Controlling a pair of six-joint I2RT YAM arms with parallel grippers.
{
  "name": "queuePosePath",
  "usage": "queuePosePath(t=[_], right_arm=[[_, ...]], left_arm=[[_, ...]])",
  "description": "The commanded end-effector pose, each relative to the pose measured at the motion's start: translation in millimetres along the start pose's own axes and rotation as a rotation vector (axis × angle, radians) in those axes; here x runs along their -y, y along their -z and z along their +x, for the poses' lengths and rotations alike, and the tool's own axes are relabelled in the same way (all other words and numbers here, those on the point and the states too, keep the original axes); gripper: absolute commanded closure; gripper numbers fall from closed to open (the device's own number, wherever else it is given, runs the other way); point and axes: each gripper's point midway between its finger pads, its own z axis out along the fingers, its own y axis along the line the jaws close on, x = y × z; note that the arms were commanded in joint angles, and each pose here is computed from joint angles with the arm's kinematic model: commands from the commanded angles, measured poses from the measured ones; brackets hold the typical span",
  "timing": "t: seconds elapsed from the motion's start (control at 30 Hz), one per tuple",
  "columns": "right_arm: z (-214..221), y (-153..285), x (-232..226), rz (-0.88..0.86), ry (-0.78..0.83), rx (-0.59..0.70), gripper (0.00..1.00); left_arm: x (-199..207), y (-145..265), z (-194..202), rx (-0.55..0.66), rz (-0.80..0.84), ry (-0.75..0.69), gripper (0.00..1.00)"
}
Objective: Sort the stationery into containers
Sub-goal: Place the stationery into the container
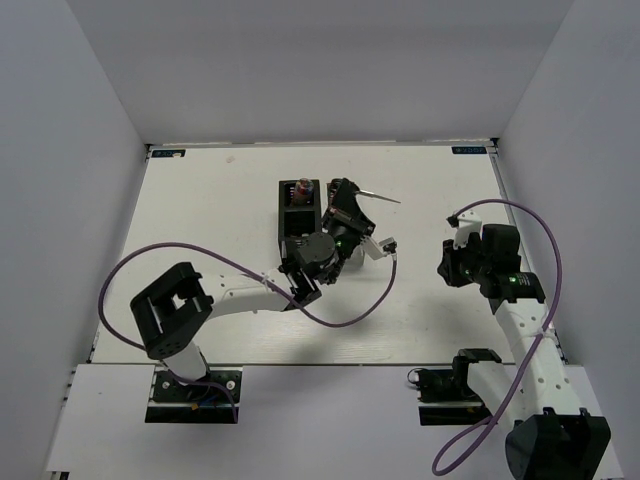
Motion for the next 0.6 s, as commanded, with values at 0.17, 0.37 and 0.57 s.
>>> queuePosePath(t=[0.17,0.37,0.57], right_arm=[[-1,-1,-2,-0.024,-0.014,0.009,0.76],[0,-3,-5,-0.044,-0.026,-0.006,0.76],[1,-4,-5,-0.051,-0.036,-0.019,0.76]], left_arm=[[-66,14,46,-0.052,-0.159,-0.046,1.00],[-68,6,83,-0.148,-0.019,-0.148,1.00],[-3,11,94,-0.134,0.245,-0.237,1.00]])
